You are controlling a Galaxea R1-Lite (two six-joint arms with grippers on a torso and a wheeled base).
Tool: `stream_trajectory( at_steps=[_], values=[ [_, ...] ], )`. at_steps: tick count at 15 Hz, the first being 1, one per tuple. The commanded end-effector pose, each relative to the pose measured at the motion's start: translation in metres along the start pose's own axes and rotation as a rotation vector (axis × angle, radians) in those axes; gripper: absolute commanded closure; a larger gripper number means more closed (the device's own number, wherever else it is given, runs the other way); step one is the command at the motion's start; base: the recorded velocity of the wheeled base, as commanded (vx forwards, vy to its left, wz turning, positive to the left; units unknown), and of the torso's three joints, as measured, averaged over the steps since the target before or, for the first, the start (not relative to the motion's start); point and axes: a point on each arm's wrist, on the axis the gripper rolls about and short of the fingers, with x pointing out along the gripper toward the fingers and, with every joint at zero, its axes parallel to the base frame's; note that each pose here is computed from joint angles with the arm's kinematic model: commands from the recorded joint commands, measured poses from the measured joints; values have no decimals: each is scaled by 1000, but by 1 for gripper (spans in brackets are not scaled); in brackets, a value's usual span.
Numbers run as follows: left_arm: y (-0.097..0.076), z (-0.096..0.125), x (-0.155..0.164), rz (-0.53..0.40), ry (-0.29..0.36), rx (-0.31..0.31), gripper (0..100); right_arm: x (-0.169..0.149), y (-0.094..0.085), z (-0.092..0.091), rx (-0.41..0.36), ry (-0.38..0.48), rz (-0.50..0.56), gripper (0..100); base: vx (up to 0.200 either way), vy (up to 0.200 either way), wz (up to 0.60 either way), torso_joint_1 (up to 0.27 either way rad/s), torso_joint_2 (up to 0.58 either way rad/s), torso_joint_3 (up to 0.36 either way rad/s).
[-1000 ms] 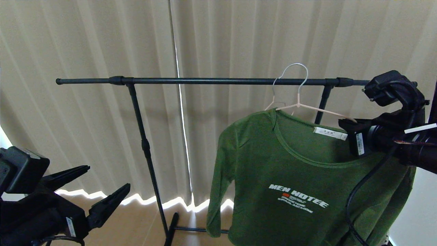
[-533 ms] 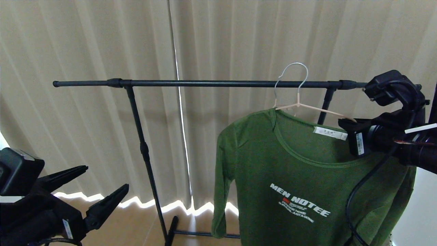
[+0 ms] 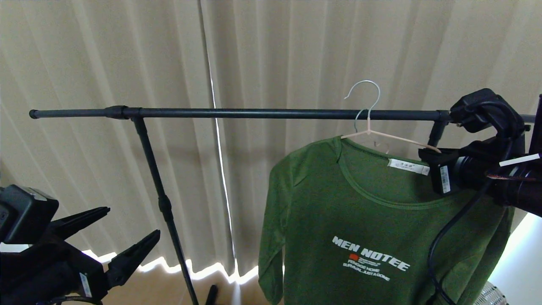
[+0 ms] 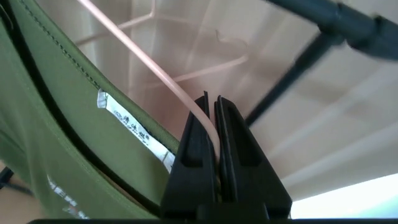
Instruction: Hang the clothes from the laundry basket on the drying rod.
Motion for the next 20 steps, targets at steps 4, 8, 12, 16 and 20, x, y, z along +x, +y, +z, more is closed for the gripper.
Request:
stream_trajectory(
  at_steps=[4, 8, 12, 16, 20],
  values=[
    [-1, -1, -2, -5, -3, 1, 0, 2, 6, 2, -8, -3, 21, 100, 0, 0, 0, 0, 0, 0],
    [-1, -1, -2, -5, -3, 1, 0, 23, 15, 9, -14, 11, 29, 100, 0, 0, 0, 0, 0, 0],
    [-1, 0, -2, -4, -9, 1, 0, 45, 30, 14, -34, 35, -8, 100, 0, 0, 0, 0, 0, 0],
    [-1, 0, -3, -4, -11, 1, 0, 65, 49, 19, -59, 56, -22, 100, 0, 0, 0, 0, 0, 0],
    [0, 0, -4, -3, -15, 0, 0, 78, 61, 12, -83, 94, -39, 100, 0, 0, 0, 0, 0, 0]
  ],
)
